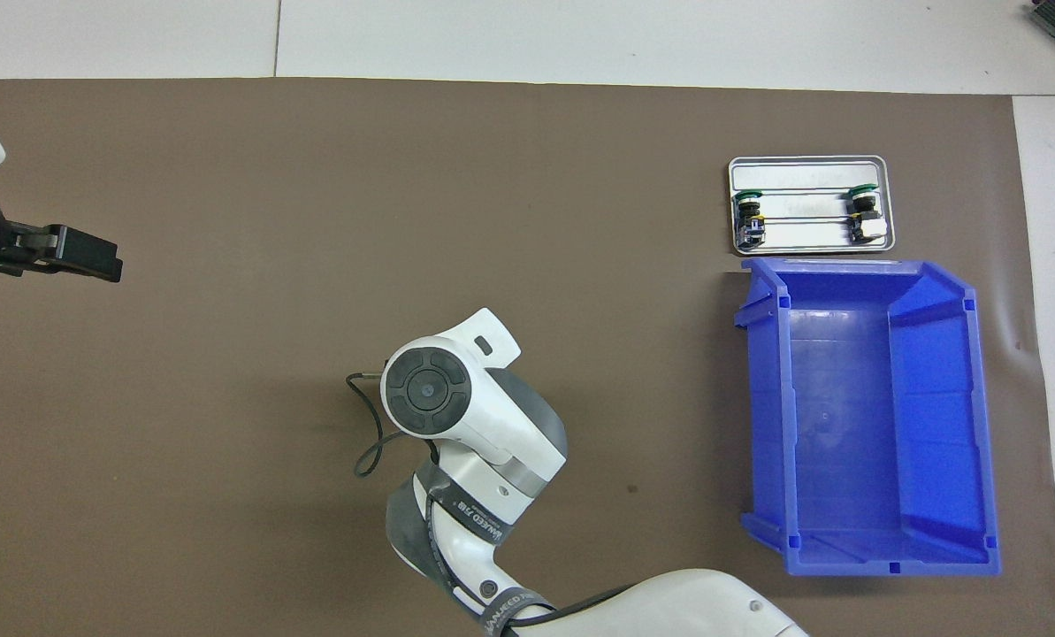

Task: Place and press button with both arms
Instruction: 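Grasp the green button with the right gripper, then carry the green button with the right gripper over the blue bin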

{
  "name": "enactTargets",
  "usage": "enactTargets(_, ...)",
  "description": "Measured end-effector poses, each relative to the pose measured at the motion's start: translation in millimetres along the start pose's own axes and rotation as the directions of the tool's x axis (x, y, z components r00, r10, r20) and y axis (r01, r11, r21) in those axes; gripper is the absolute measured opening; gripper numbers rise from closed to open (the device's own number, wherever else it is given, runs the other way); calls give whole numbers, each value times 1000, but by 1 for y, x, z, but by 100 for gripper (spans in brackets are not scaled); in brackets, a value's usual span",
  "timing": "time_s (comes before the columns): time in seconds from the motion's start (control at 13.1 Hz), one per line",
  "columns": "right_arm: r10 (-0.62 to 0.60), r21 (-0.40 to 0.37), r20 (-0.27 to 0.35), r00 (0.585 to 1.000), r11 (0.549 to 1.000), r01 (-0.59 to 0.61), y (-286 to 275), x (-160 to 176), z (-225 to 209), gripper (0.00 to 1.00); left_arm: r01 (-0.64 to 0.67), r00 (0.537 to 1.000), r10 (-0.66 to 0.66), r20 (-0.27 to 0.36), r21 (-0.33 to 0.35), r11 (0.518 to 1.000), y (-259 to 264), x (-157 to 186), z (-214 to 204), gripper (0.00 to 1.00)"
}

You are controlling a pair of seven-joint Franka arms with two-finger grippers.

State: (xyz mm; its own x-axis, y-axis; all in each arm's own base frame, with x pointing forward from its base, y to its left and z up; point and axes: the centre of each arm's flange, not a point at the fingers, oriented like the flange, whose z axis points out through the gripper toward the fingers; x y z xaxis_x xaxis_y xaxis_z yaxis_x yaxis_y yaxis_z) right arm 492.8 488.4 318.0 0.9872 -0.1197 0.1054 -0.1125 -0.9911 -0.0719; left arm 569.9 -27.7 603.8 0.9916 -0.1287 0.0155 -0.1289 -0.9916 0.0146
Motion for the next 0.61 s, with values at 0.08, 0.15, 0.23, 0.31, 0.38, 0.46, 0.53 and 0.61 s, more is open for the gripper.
enactTargets(0.08,-6,-4,-6,1000,1000,6,0,0,0,55,1,1000,-1,0,0,1000,0,0,0,99)
enactTargets(0.15,-11,-7,-10,1000,1000,11,0,0,0,41,1,1000,-1,-1,0,1000,-1,0,0,99)
enactTargets(0.23,-12,-7,-13,1000,1000,11,0,1,-1,37,1,1000,-1,-1,0,1000,-1,0,0,99)
enactTargets(0.31,-10,-5,-16,1000,1000,10,0,3,-2,37,1,1000,-1,-1,0,1000,-1,0,0,99)
enactTargets(0.38,-6,-1,-21,1000,1000,6,1,6,-6,37,1,1000,-1,-1,0,1000,-1,0,1,99)
enactTargets(0.46,3,6,-30,1000,1000,-3,3,11,-12,37,1,1000,-1,-1,0,1000,-1,0,2,99)
enactTargets(0.53,17,15,-41,999,1000,-16,9,20,-23,37,1,1000,-1,-1,0,1000,-1,0,2,99)
enactTargets(0.61,38,25,-54,998,999,-37,18,31,-37,37,1,1000,-1,0,0,1000,-1,0,3,99)
